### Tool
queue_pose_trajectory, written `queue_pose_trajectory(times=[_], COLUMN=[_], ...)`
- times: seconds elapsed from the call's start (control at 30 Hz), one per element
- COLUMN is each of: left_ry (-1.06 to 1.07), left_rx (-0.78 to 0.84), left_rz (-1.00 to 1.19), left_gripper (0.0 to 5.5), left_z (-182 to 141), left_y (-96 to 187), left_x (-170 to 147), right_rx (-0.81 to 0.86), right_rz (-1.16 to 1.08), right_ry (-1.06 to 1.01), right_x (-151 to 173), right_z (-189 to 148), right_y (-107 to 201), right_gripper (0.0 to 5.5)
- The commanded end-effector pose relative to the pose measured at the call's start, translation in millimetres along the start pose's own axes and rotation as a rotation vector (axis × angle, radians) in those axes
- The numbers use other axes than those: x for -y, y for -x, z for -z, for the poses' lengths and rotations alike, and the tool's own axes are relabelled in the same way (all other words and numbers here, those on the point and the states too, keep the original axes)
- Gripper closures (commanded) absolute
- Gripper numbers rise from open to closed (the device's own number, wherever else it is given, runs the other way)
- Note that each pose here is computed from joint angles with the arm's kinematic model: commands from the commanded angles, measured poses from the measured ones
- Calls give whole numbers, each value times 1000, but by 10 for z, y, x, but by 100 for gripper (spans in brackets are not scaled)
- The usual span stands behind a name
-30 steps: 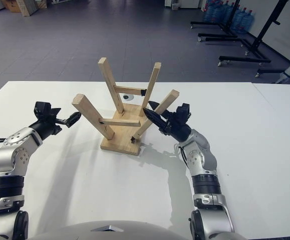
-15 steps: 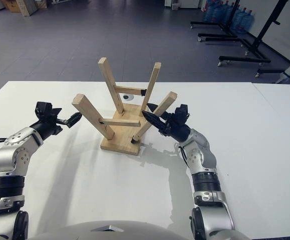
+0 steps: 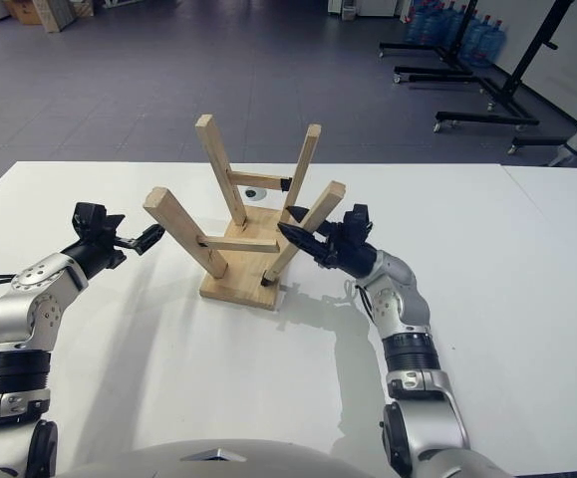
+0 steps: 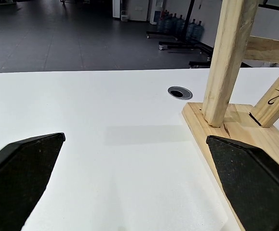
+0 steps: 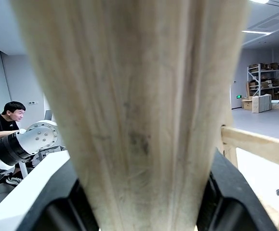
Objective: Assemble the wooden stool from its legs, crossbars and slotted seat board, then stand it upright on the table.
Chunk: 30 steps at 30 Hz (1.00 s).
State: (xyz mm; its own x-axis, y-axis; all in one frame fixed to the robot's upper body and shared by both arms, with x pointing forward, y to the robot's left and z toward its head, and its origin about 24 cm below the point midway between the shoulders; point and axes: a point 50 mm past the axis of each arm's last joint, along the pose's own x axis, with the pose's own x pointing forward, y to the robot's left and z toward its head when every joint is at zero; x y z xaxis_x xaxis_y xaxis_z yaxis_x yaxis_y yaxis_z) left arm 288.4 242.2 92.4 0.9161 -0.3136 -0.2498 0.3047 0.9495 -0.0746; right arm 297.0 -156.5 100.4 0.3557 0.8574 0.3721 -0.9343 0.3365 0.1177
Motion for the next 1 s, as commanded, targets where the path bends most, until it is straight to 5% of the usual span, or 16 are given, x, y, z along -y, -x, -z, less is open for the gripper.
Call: queue_pose_trajectory(times=[0.03, 1.0], left_ry=[-12, -23], left_rx=[-4, -13], left_rz=[7, 23], left_gripper=[10, 10], left_z=[14, 44], left_y=[-16, -26], left_x=[21, 81], right_rx=[-15, -43], right_rz=[-15, -56], right_ry=[10, -27], right_x=[23, 21], right_z=[-6, 73], right_y=[-24, -68], right_gripper=[344, 344])
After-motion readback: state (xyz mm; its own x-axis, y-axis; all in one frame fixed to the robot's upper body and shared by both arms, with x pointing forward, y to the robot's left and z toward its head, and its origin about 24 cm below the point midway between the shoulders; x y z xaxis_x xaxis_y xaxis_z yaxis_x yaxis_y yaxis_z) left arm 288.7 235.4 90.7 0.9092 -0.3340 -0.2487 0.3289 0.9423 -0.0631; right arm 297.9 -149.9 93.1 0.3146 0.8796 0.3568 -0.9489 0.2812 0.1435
